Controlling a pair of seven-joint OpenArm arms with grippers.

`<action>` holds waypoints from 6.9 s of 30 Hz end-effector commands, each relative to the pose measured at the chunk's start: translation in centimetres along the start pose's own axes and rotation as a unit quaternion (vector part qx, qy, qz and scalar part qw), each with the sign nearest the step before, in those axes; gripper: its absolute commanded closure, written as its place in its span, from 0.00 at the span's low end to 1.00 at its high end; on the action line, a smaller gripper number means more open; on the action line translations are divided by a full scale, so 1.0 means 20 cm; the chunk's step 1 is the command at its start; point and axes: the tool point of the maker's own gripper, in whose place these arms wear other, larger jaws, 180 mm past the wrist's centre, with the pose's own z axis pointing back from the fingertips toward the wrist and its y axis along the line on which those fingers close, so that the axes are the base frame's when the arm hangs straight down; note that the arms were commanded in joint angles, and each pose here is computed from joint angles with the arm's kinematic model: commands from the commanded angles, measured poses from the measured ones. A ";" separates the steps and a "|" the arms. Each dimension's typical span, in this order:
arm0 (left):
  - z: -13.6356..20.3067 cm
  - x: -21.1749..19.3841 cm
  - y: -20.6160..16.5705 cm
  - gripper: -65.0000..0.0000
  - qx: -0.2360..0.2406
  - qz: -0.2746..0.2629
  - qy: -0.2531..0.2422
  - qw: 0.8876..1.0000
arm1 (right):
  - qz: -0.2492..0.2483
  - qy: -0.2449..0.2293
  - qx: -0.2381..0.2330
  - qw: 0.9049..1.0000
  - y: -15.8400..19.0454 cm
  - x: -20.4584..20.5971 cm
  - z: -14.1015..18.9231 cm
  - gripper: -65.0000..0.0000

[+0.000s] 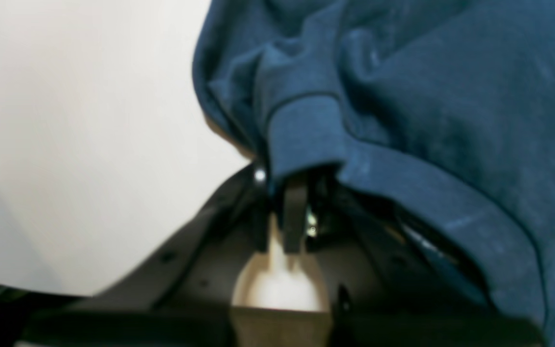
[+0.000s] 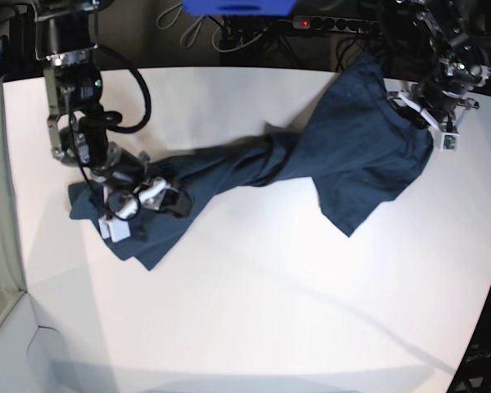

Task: Layout the t-shirt on the table in an organized manner, then fold the t-shirt properly
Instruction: 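Stretch the shirt between both grippers, right gripper pulling away, then release and regrasp the shirt edge with the right gripper, then lift the shirt with both grippers and lay it flat on the table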

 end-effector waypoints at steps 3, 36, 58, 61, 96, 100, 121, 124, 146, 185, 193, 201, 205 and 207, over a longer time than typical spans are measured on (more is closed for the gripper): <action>0.01 0.00 0.02 1.00 0.007 -0.005 0.002 1.000 | 0.004 -0.014 -0.023 1.000 -0.12 0.17 -0.03 0.45; 0.02 0.00 0.06 1.00 0.013 -0.011 0.004 1.000 | -0.025 -0.046 -0.057 0.997 -0.29 0.42 -0.17 1.00; 0.19 0.12 0.25 1.00 0.080 -0.010 -0.034 0.996 | 0.017 -0.261 0.235 0.936 0.46 1.30 0.25 1.00; 0.19 0.14 0.26 1.00 0.082 -0.013 -0.037 0.996 | -0.010 -0.249 0.183 0.951 0.18 1.16 0.28 1.00; 0.10 0.24 0.21 1.00 0.062 -0.004 -0.055 0.997 | 0.019 -0.136 -0.022 0.990 -0.51 0.74 0.42 0.40; 0.10 0.24 0.21 1.00 0.064 -0.003 -0.054 0.997 | 0.079 -0.110 -0.004 0.991 -0.30 0.77 0.17 0.40; 0.11 0.16 0.19 1.00 0.059 0.001 -0.039 0.998 | 0.253 -0.024 -0.114 0.961 0.07 0.52 -0.48 0.40; 0.11 0.15 0.19 1.00 0.059 0.001 -0.038 0.998 | 0.250 -0.024 -0.114 0.961 0.07 0.52 -0.48 0.40; 0.10 0.17 0.18 1.00 0.055 0.001 -0.043 0.998 | 0.188 -0.034 -0.141 0.971 -0.04 0.36 -0.60 0.76; 0.19 0.75 0.22 1.00 0.045 0.000 -0.196 0.980 | 0.100 -0.343 -0.026 0.934 0.10 0.84 0.69 1.00; 0.22 1.34 -0.04 1.00 -0.012 -0.058 -0.301 0.952 | 0.058 -0.320 -0.002 0.945 0.00 1.18 0.43 1.00; 0.36 1.99 -0.31 1.00 -0.040 -0.125 -0.387 0.913 | 0.071 -0.368 0.013 0.927 0.09 1.78 0.54 1.00; 0.51 2.23 -0.32 1.00 -0.031 -0.125 -0.428 0.895 | 0.098 -0.406 0.016 0.908 0.18 1.98 0.72 1.00; 0.56 2.29 -0.31 1.00 -0.019 -0.130 -0.429 0.894 | 0.110 -0.406 0.007 0.907 0.17 2.03 0.80 1.00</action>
